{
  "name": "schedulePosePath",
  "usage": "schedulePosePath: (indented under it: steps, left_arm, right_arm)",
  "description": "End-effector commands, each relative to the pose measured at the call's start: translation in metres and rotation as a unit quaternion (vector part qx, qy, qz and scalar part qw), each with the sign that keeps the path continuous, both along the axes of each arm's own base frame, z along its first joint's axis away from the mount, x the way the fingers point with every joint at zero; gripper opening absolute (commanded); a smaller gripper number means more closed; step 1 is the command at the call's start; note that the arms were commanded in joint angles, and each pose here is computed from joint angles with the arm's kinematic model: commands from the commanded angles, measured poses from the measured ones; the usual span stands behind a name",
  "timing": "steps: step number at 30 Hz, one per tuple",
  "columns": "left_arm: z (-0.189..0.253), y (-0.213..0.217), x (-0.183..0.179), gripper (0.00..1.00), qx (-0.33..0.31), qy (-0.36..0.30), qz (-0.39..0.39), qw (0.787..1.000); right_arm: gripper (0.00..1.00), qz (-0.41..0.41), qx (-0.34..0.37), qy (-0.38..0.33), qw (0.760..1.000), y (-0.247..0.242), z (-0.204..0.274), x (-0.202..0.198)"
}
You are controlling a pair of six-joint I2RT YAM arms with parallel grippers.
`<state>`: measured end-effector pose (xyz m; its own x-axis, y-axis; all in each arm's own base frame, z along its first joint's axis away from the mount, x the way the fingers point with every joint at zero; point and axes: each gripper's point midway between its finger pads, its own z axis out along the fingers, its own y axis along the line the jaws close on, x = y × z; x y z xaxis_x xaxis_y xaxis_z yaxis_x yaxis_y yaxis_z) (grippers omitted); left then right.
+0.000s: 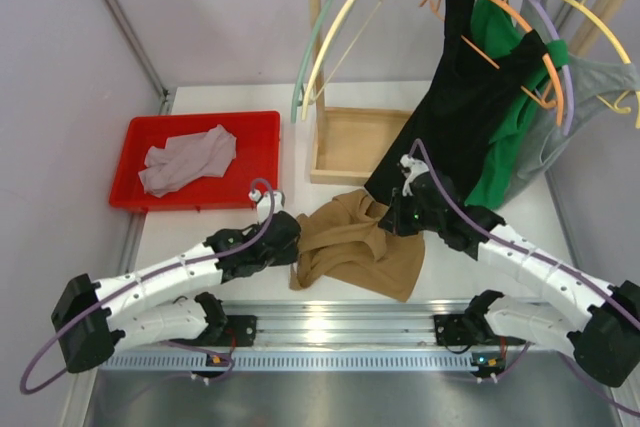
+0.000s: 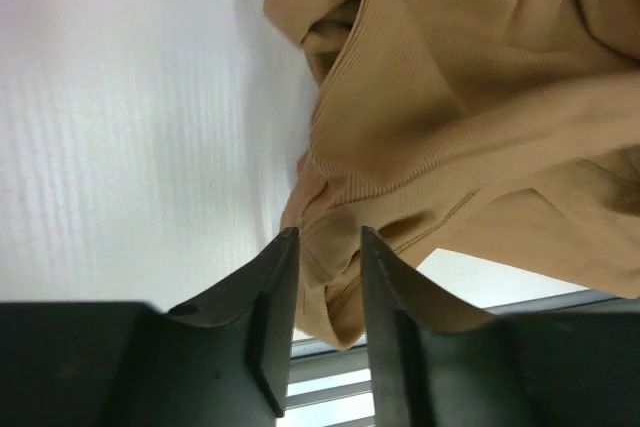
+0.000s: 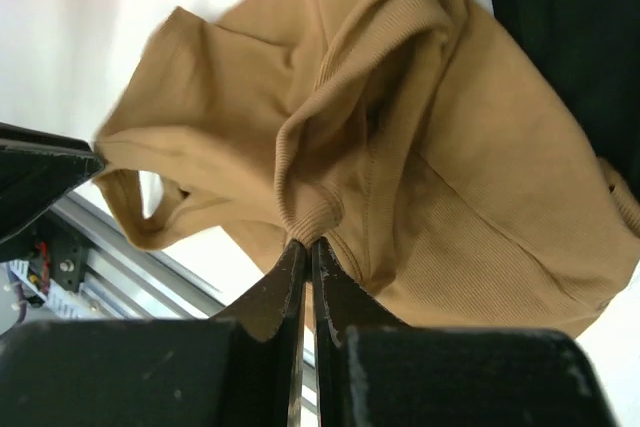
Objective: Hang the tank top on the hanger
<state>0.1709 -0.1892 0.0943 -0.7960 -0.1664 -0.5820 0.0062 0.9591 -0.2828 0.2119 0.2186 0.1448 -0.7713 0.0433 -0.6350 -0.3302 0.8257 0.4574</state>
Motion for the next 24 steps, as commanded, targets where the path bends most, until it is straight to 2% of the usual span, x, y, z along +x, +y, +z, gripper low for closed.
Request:
schedulePosePath:
  steps: [1,2,3,5,8,12,15,16,18,19,22,24]
  left_arm:
    - [0.029,-0.046,0.020,0.38,-0.120,-0.047,0.000,0.992]
    - [0.031,-0.047,0.021,0.43,-0.118,-0.049,-0.003,0.992]
    - [0.032,-0.047,0.021,0.52,-0.110,-0.053,-0.013,0.992]
    - [0.034,-0.046,0.022,0.56,-0.101,-0.055,-0.017,0.993]
    - [0.029,-0.034,0.018,0.59,-0.079,-0.049,-0.014,0.996]
    - [0.021,-0.021,0.010,0.56,-0.074,-0.039,0.001,0.996]
    - [0.025,-0.016,0.007,0.55,-0.080,-0.042,0.003,0.996]
    - [0.030,-0.015,0.007,0.55,-0.083,-0.047,0.004,0.995]
    - [0.034,-0.011,0.007,0.55,-0.079,-0.052,0.003,0.996]
    - [0.040,-0.011,0.007,0.55,-0.083,-0.056,0.003,0.995]
    - [0.056,-0.009,0.008,0.55,-0.084,-0.065,-0.001,0.994]
    - [0.064,-0.007,0.008,0.55,-0.083,-0.070,-0.003,0.994]
  right_arm:
    - [0.00,-0.010,0.045,-0.027,0.999,0.014,0.012,0.018]
    - [0.00,-0.013,0.037,-0.020,0.999,0.013,0.005,0.019]
    - [0.00,-0.017,0.032,-0.019,0.999,0.012,0.002,0.021]
    - [0.00,-0.025,0.021,-0.014,0.999,0.008,-0.005,0.026]
    - [0.00,-0.048,0.009,-0.007,0.999,-0.004,-0.010,0.036]
    - [0.02,-0.039,0.016,0.000,0.999,-0.004,-0.010,0.038]
    - [0.12,-0.031,0.020,0.000,0.999,-0.001,-0.004,0.038]
    - [0.23,-0.032,0.018,0.000,0.999,-0.002,-0.002,0.038]
    - [0.33,-0.033,0.017,-0.008,0.999,-0.005,0.006,0.037]
    - [0.43,-0.033,0.017,-0.016,0.999,-0.005,0.014,0.038]
    - [0.61,-0.040,0.016,-0.032,0.999,-0.010,0.032,0.038]
    - [0.64,-0.045,0.008,-0.035,0.998,-0.016,0.041,0.036]
